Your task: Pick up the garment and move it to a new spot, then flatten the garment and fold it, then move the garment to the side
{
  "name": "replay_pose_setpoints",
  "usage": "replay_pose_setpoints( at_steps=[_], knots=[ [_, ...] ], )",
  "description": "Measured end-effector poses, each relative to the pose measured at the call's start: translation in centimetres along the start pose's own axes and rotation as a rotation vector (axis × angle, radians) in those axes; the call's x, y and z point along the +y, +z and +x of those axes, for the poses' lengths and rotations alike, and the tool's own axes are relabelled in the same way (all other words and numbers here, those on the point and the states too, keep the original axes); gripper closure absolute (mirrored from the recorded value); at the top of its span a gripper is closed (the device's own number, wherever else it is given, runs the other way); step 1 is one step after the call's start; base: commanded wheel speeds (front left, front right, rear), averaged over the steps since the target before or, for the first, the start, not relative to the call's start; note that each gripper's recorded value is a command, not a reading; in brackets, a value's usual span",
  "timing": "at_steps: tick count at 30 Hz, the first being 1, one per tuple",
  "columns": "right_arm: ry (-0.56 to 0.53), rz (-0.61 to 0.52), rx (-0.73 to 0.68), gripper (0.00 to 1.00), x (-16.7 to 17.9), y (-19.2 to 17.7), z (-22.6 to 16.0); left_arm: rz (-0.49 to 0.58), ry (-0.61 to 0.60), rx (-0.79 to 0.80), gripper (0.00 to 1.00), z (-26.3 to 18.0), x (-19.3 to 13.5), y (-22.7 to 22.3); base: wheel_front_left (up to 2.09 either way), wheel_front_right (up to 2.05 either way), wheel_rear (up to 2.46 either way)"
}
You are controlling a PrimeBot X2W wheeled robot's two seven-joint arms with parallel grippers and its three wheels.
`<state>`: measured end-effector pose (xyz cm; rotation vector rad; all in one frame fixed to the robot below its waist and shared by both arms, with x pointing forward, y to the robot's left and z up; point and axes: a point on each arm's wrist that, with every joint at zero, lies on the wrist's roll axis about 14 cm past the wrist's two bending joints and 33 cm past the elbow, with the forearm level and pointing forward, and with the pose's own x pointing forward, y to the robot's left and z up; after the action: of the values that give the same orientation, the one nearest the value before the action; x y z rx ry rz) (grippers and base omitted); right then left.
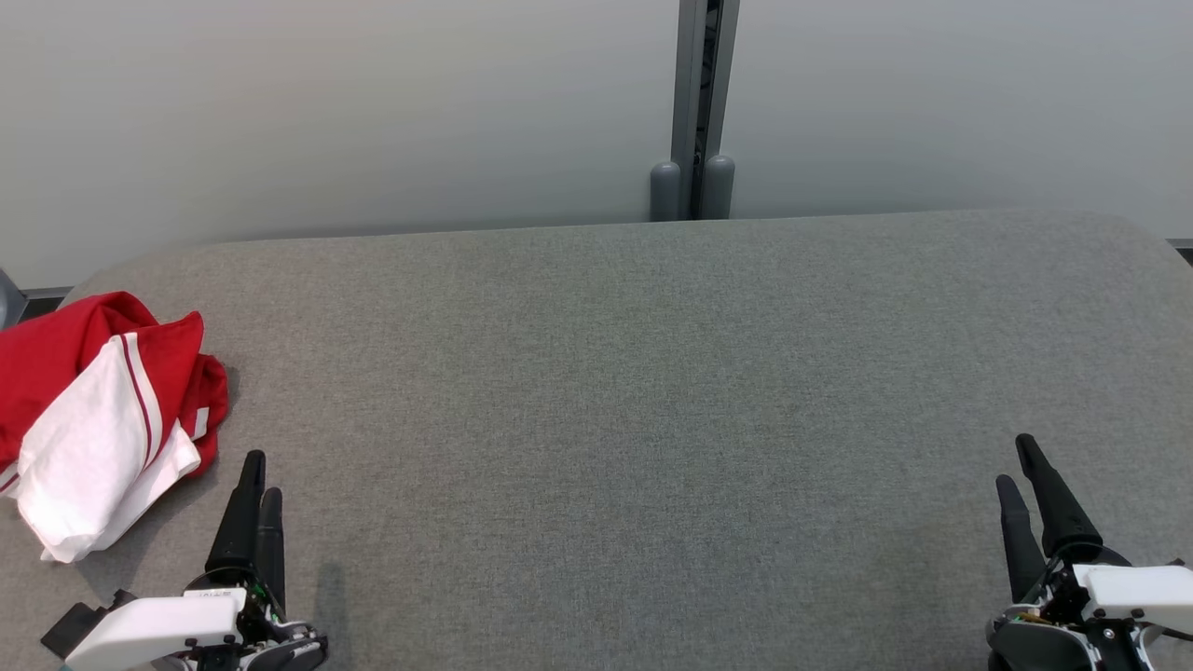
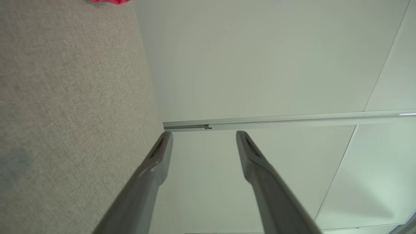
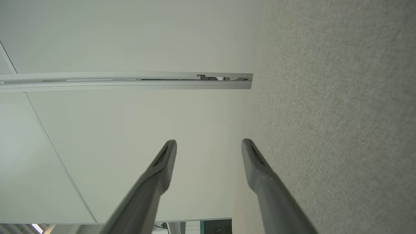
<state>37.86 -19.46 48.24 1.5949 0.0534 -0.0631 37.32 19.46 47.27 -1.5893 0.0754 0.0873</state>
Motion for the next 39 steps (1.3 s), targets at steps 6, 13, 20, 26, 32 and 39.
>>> replay_pose_setpoints(
  at_steps=[6,13,20,26,32,39],
  knots=[
    [-0.002,-0.064,-0.001,0.0,0.1,-0.2,0.1,0.075,0.018,-0.017,0.0,0.1,0.4,0.1,0.0,0.0,0.0],
    [-0.008,-0.185,0.001,0.0,0.0,-0.2,0.3,0.203,0.044,-0.028,0.0,0.2,1.1,0.3,0.0,0.0,0.0],
    [-0.019,-0.33,0.003,0.0,-0.3,-0.3,0.4,0.368,0.053,-0.035,0.0,0.5,1.0,0.5,0.0,0.0,0.0],
    [-0.027,-0.458,0.006,0.0,-0.7,-0.5,0.4,0.516,0.071,-0.026,0.0,0.5,1.3,0.2,0.0,0.0,0.0],
    [-0.031,-0.568,0.005,0.0,-0.9,-0.5,0.4,0.649,0.096,-0.007,0.0,0.5,2.0,-0.2,0.0,0.0,0.0],
    [-0.039,-0.681,0.009,0.0,-1.3,-0.6,0.3,0.781,0.121,0.005,0.0,0.6,2.6,-0.4,0.0,0.0,0.0]
  ],
)
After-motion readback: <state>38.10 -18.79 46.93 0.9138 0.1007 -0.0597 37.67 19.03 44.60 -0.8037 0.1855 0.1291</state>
